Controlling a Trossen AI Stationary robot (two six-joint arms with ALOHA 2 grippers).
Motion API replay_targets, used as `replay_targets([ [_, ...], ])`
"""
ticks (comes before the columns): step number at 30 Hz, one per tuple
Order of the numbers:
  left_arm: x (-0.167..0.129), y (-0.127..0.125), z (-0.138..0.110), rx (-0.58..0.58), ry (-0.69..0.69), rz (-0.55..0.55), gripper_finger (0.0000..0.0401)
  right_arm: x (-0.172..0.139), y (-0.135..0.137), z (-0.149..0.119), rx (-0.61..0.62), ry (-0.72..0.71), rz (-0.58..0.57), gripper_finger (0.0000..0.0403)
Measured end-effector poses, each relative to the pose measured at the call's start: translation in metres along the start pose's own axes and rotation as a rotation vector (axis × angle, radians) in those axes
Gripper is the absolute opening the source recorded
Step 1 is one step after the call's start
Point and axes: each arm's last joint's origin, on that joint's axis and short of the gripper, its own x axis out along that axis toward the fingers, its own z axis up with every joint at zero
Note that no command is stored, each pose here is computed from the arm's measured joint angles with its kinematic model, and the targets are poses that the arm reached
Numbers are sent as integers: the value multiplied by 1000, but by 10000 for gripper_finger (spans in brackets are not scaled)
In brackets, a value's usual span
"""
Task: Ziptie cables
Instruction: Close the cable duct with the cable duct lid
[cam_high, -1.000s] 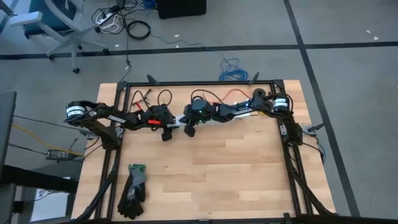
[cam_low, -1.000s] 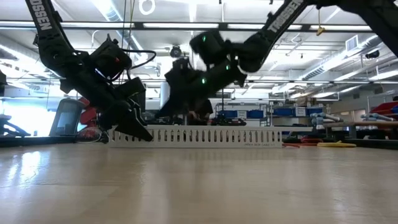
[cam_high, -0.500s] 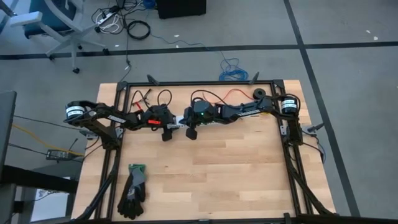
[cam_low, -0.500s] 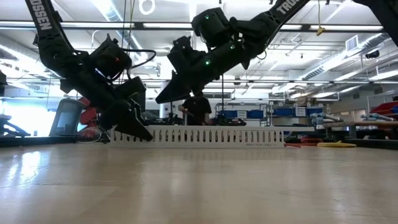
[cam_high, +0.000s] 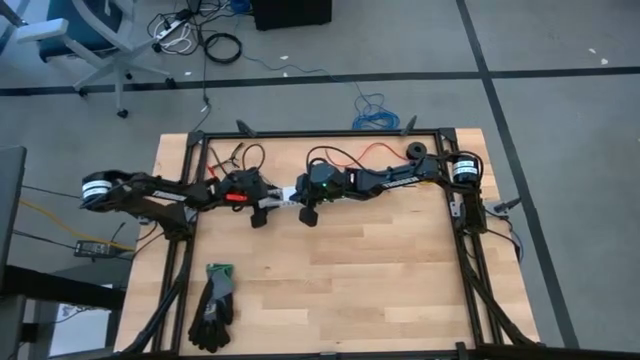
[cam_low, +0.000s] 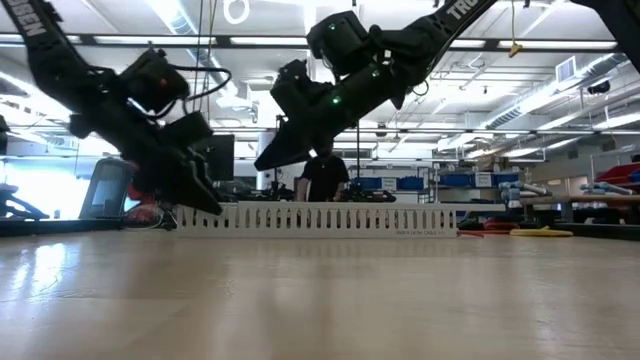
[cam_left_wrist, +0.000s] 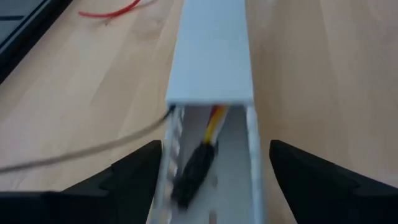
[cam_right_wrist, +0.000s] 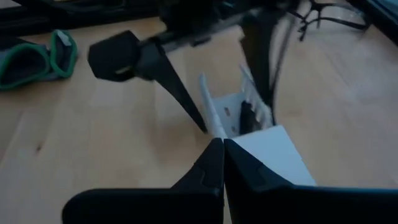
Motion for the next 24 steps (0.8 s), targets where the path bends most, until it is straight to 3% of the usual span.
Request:
replay_targets([
  [9, -13, -4, -18, -63, -103, 22, 309, -13, -5, 6, 11, 43, -27, 0],
  [15, -11, -4, -20, -42, -91, 20, 307, -12, -20, -6, 109, 139, -71, 0],
  [24, -2, -5, -25, -81, -74, 30, 239, -13, -26, -9, 119, 171, -92, 0],
])
